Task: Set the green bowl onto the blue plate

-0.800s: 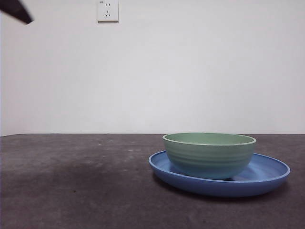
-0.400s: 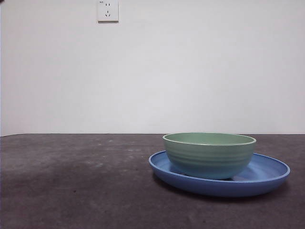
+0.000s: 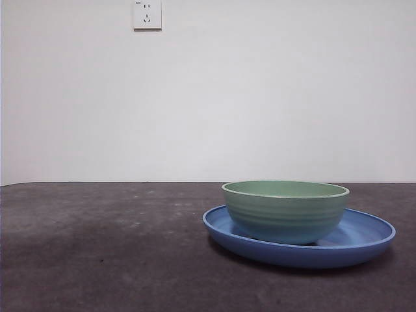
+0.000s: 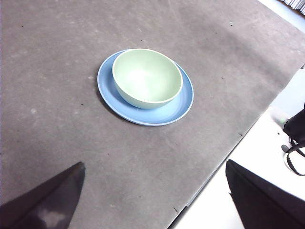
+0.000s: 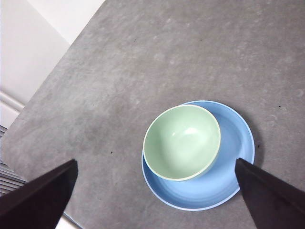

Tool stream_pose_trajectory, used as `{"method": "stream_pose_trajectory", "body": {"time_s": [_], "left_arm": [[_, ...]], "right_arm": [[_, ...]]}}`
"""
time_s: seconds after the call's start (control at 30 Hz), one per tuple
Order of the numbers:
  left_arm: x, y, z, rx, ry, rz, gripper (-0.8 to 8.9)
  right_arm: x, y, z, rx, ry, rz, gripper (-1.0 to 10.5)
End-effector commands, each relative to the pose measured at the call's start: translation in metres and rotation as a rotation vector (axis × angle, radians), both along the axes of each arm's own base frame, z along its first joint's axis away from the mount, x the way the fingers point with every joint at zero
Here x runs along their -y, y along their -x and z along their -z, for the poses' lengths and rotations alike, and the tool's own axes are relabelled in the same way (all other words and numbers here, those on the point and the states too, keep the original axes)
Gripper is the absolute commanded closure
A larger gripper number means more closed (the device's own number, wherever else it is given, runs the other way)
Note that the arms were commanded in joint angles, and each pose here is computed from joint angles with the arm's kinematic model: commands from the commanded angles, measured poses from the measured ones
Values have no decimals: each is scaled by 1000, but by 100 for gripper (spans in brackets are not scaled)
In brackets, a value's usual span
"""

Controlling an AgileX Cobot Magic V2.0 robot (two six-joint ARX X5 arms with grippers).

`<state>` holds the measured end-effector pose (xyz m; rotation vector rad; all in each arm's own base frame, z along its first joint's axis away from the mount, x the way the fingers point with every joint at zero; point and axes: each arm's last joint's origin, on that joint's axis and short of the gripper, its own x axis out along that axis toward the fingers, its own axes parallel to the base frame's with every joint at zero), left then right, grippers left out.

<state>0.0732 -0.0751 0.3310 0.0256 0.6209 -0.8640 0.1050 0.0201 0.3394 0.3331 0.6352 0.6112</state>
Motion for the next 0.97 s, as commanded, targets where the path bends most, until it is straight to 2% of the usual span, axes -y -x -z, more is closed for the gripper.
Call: {"method": "stream_pose_trajectory", "body": {"time_s": [0.03, 0.23, 0.43, 0.63, 0.8, 0.97], "left_arm": [[1, 0, -2, 1, 12, 6, 337], [1, 0, -2, 9, 7, 12, 337], [1, 0, -2, 9, 7, 12, 337], [1, 0, -2, 9, 7, 11, 337], [1, 0, -2, 9, 7, 12, 337], [1, 0, -2, 9, 7, 12, 337]], "right_arm": [[0, 0, -3, 4, 4, -5, 372], [0, -14, 11, -178, 9, -5, 372], [0, -47, 31, -339, 52, 14, 372], [-1, -85, 56, -424, 97, -19, 376], [-1, -112, 76, -474, 109, -34, 467], [-2, -135, 96, -501, 111, -32, 467]]}}
